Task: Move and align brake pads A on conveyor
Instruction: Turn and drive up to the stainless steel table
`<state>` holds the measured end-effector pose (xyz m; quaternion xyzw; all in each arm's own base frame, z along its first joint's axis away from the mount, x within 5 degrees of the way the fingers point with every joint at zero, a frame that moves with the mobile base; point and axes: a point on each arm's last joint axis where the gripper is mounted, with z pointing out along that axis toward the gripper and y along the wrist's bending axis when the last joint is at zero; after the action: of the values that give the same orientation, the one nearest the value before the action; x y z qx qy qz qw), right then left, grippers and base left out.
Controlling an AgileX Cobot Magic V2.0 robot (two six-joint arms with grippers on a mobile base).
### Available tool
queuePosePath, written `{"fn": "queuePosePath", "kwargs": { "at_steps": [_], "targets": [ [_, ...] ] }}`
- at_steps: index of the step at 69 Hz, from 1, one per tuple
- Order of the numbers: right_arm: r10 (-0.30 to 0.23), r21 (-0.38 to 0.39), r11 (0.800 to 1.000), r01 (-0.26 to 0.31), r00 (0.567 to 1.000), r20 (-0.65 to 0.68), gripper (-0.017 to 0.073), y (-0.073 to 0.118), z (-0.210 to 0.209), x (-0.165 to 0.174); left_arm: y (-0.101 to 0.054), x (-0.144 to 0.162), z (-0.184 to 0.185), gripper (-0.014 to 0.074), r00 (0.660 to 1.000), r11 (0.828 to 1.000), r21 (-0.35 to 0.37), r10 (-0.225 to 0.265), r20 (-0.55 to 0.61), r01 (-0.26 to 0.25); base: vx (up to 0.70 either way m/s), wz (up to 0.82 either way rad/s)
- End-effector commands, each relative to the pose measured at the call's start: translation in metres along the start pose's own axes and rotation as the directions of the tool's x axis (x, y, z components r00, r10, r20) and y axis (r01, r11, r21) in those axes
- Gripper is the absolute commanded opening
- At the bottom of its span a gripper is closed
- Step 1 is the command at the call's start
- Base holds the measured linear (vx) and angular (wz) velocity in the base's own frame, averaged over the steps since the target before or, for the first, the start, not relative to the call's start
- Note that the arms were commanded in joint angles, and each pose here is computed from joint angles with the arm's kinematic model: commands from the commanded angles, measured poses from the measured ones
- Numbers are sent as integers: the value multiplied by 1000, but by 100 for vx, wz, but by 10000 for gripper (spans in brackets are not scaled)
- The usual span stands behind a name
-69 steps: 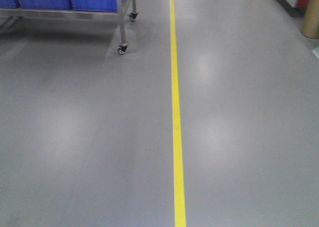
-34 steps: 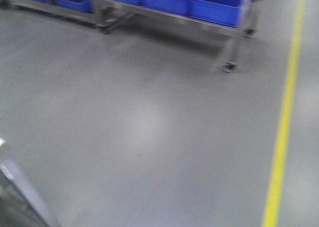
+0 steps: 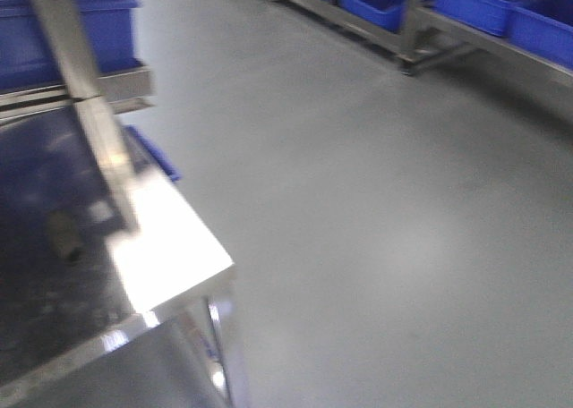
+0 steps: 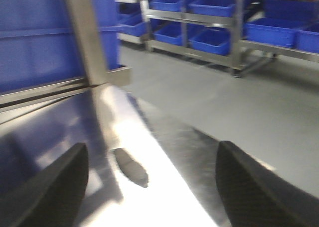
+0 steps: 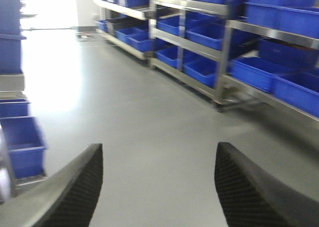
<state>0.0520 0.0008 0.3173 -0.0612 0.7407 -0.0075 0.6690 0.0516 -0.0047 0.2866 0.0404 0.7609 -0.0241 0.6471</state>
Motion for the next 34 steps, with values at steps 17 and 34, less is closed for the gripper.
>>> {"fn": "queuePosePath", "kwargs": {
  "at_steps": [17,34],
  "targets": [
    [-13,3,1000,13,996,83,473,-1,-1,-14,0,-14,-1,524,996,1000,6,-10,83,9,20,87],
    [-13,3,1000,13,996,83,473,-1,-1,-14,0,-14,-1,524,996,1000,6,-10,83,9,17,81]
  ]
}}
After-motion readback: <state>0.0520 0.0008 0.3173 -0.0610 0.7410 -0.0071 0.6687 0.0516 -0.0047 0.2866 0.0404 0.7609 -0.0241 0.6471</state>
